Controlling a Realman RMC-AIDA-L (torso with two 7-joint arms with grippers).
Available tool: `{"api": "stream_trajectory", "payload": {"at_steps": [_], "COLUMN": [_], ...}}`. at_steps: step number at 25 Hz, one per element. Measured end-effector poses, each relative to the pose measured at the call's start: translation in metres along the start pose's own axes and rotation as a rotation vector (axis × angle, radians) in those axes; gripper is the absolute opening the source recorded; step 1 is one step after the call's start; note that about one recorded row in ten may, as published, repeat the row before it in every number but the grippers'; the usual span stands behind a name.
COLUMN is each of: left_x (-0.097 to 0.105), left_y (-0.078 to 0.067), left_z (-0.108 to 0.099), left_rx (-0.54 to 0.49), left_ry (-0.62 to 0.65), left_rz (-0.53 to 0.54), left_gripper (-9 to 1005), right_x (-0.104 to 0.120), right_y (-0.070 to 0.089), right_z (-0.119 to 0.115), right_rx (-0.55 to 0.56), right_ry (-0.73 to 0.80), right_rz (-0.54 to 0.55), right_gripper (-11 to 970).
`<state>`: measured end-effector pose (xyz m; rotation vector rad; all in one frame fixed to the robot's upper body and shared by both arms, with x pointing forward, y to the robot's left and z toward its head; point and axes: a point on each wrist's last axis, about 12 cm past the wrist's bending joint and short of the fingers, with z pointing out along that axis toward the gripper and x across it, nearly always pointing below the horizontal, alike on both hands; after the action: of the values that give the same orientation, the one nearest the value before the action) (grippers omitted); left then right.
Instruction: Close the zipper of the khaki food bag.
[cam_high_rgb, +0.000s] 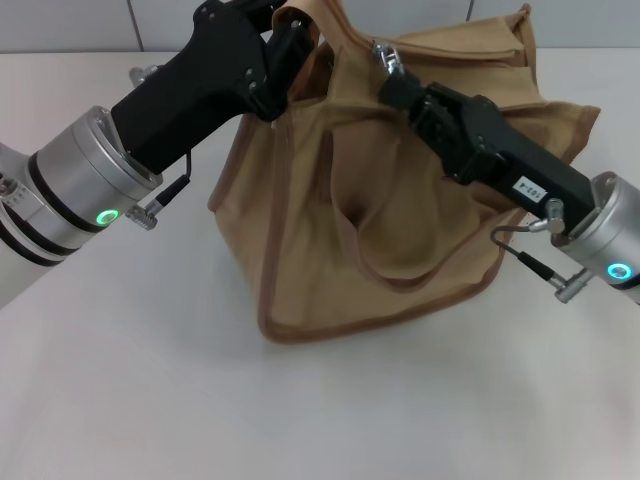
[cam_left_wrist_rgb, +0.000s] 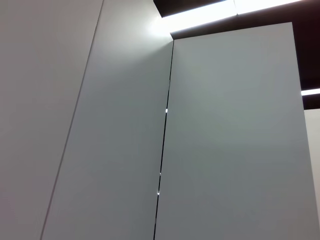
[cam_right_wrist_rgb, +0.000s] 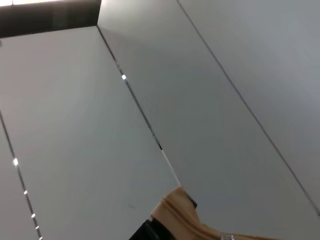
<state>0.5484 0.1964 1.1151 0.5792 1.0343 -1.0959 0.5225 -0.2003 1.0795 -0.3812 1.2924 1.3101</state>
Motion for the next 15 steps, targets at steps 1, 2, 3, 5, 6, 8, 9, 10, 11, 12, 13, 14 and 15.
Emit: {"api": "stream_trajectory", "payload": {"at_steps": [1,2,3,5,6,8,9,10,11,12,13,14,15], "left_x": [0.000,0.000,0.000,-0.001,-0.001,-0.002,-0.002,-0.002,-0.002,-0.002,-0.002,-0.003,-0.003], "left_y": [0.000,0.000,0.000,0.001,0.001,0.001,0.001,0.002,0.002,0.002,0.002,0.002,0.003], "left_z": [0.000,0.000,0.000,-0.002,-0.002,-0.003,-0.004,-0.004,-0.004,-0.004,-0.004,-0.004,-0.006], "left_rx": [0.000,-0.001,-0.003,-0.012,-0.012,-0.016,-0.018,-0.019,-0.019,-0.022,-0.025,-0.028,-0.035], "left_ry": [0.000,-0.001,-0.002,-0.007,-0.007,-0.009,-0.010,-0.011,-0.011,-0.013,-0.014,-0.015,-0.017], "left_rz": [0.000,0.000,0.001,0.006,0.006,0.010,0.011,0.012,0.012,0.013,0.014,0.015,0.018], "left_gripper": [44,45,45,45,45,46,46,46,46,47,47,47,47], "right_x": [0.000,-0.001,-0.002,-0.007,-0.007,-0.010,-0.011,-0.014,-0.014,-0.015,-0.016,-0.017,-0.019], "right_y": [0.000,-0.001,-0.003,-0.007,-0.007,-0.009,-0.010,-0.012,-0.012,-0.012,-0.012,-0.012,-0.013], "right_z": [0.000,-0.003,-0.008,-0.023,-0.023,-0.032,-0.037,-0.045,-0.045,-0.049,-0.053,-0.056,-0.061], "right_rx": [0.000,0.014,0.036,0.090,0.090,0.123,0.139,0.165,0.165,0.176,0.187,0.195,0.208], "right_ry": [0.000,-0.008,-0.021,-0.047,-0.047,-0.060,-0.066,-0.079,-0.079,-0.087,-0.094,-0.101,-0.105], "right_rz": [0.000,0.004,0.009,0.012,0.012,0.017,0.019,0.020,0.020,0.019,0.016,0.013,0.006], "right_gripper": [1,1,1,1,1,1,1,1,0,0,0,0,0]}}
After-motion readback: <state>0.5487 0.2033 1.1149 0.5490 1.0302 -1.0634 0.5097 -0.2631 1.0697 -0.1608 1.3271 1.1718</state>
